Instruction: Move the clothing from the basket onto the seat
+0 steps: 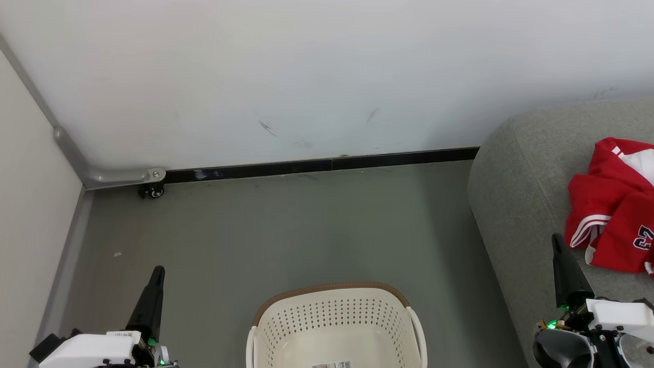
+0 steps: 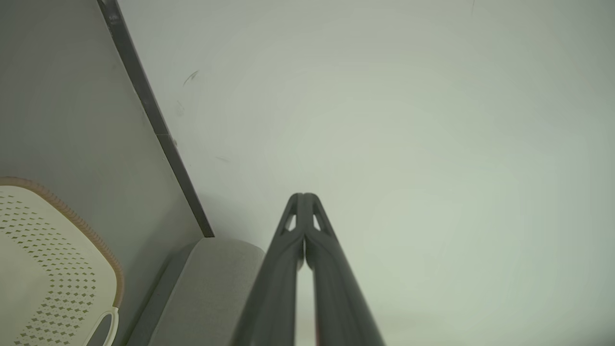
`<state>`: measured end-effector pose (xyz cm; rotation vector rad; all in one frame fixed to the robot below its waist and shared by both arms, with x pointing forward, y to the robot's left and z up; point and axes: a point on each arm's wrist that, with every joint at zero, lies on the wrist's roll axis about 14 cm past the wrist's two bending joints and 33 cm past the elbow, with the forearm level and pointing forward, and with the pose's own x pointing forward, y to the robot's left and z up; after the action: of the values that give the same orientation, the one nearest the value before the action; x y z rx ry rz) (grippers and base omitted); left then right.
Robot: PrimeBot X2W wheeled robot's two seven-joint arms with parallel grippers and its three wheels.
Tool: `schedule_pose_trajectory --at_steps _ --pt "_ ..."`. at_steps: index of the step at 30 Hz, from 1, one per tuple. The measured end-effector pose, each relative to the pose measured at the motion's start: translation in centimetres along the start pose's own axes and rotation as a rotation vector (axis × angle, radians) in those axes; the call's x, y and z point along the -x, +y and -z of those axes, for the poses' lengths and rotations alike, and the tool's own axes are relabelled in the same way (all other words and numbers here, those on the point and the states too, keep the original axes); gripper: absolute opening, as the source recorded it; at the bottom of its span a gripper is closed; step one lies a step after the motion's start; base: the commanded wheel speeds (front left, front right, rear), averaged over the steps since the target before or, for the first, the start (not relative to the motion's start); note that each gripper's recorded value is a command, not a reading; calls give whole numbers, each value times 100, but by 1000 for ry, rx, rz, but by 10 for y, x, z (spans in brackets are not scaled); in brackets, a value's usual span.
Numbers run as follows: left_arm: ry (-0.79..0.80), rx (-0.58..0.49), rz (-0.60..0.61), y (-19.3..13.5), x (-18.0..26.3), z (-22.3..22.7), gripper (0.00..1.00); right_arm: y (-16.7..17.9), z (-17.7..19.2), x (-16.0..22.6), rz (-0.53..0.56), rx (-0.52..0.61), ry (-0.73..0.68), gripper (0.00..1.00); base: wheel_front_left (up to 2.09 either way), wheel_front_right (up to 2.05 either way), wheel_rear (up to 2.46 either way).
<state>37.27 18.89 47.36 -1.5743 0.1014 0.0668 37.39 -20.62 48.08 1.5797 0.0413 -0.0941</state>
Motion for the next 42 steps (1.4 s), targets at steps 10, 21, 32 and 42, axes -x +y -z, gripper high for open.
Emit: schedule_pose_trajectory --at_steps 10,21,32,42 --pt "0 0 6 -2 -2 0 0 0 0 0 0 -1 -2 0 0 0 0" --pt "0 0 5 -2 -2 0 0 0 0 0 0 -2 -1 0 0 0 0" --pt "-1 1 4 -2 -1 0 0 0 -1 0 0 -4 -3 0 0 0 0" --pt "-1 1 4 -2 -1 0 0 0 0 0 -1 -4 -1 0 0 0 0"
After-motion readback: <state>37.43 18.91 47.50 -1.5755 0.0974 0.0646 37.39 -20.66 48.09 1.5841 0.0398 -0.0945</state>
